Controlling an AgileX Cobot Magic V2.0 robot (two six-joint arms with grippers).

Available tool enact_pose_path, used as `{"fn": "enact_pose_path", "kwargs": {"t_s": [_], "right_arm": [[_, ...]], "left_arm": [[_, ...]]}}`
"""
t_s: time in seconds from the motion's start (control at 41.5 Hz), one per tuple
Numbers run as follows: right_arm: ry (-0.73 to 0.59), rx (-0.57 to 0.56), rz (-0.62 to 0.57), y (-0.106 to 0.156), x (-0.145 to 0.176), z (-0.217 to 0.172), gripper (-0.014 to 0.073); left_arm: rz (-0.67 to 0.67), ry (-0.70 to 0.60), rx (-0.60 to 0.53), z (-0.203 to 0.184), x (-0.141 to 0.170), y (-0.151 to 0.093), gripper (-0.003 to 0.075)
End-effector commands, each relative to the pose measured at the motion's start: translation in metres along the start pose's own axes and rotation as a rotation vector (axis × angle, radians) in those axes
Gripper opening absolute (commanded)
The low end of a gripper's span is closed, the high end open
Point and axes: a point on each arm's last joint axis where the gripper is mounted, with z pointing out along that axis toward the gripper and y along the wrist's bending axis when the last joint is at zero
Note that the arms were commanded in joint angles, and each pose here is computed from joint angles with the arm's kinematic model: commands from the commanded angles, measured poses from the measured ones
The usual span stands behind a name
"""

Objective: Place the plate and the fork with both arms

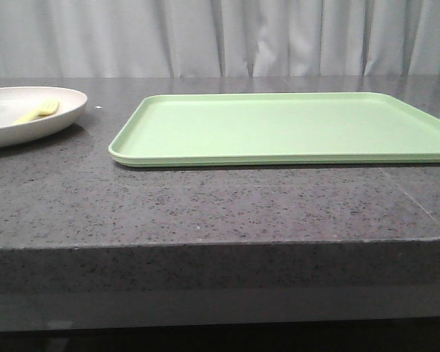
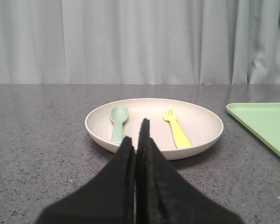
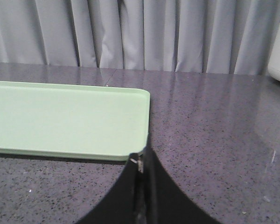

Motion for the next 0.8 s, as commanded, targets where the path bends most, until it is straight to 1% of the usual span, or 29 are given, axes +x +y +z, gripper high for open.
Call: {"fn": "enact_pose_path", "kwargs": {"t_s": [0.0,0.602,0.771], "right_arm": [[-0.091,0.003,-0.016,-0.0001,-0.0085,-0.0018,-0.0118],[-0.091,0.003,-0.016,-0.0001,-0.0085,-0.0018,-0.0118],[-0.129,0.003,-0.016,0.0000,-0.0119,-0.0022,-0.0118]], "left_arm": [[-0.008,-0.098,-0.008,-0.0021,-0.0081,0.0007,-0.0018],[-0.008,-0.098,-0.008,-0.0021,-0.0081,0.0007,-0.0018],[-0.008,-0.105,-0.009,-0.0022,-0.0087,0.0008,-0.0018]]}}
